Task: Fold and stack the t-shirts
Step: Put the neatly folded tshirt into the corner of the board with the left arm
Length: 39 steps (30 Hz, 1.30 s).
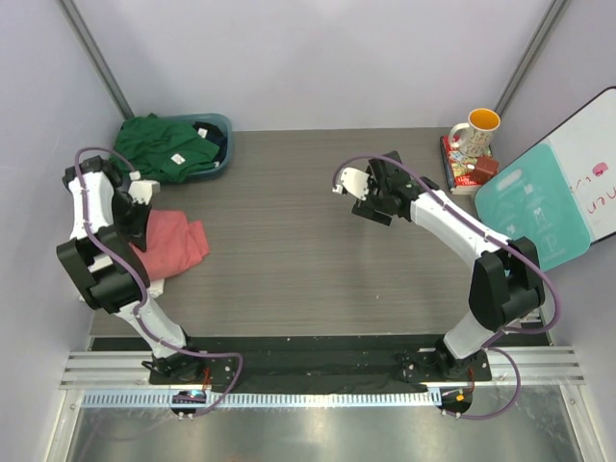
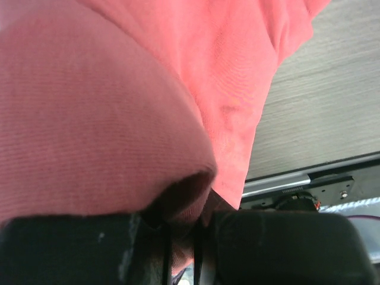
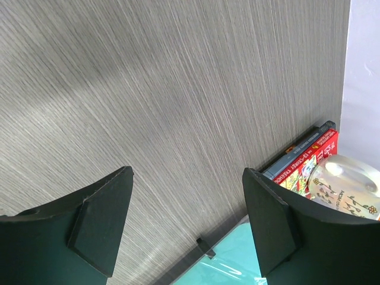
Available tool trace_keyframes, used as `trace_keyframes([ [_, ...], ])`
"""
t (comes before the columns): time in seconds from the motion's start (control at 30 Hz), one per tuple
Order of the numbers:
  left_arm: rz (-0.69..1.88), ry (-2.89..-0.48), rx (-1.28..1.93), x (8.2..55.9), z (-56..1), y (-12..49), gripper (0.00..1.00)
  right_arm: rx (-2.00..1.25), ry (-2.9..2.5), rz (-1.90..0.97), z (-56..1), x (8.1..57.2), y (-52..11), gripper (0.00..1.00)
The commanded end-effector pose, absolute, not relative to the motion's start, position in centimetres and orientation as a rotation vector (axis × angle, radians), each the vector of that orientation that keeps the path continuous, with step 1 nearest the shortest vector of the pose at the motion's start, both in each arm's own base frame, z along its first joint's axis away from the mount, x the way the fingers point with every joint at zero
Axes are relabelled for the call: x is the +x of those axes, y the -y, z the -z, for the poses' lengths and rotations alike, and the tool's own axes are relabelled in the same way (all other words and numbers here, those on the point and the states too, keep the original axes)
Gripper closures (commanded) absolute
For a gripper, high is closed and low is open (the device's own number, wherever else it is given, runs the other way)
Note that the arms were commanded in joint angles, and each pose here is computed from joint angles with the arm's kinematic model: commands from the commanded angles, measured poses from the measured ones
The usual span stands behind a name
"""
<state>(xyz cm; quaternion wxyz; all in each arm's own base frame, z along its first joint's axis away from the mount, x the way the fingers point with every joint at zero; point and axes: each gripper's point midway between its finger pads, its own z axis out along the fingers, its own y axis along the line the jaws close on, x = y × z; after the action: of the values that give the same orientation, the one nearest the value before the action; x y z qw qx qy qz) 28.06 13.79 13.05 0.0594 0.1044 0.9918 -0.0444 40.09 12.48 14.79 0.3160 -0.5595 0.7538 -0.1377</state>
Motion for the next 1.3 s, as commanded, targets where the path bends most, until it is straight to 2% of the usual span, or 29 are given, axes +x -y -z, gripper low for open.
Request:
trace_keyframes([
  [0.0, 0.41, -3.195, 0.301, 20.8, -15.3, -10.0, 1.0, -1.423, -1.939, 0.387, -16.9, 40.2, -12.2, 0.2],
  [0.37, 0.202, -3.216, 0.423, 20.1, -16.3, -13.7, 1.0, -1.42, -1.942, 0.379, -16.8, 40.0, -12.2, 0.2],
  [0.6, -0.025, -3.252, 0.558, 20.4, -16.0, -17.7, 1.0, -1.423, -1.945, 0.371, -16.6, 40.1, -12.4, 0.2],
  [0.97, -0.224, -3.262, 0.584, 22.1, -16.2, -21.2, 1.0, -1.424, -1.946, 0.366, -16.5, 40.3, -12.6, 0.2],
  [1.27, -0.31, -3.283, 0.571, 21.5, -16.0, -22.3, 1.0, -1.429, -1.949, 0.36, -16.3, 40.4, -12.8, 0.2],
])
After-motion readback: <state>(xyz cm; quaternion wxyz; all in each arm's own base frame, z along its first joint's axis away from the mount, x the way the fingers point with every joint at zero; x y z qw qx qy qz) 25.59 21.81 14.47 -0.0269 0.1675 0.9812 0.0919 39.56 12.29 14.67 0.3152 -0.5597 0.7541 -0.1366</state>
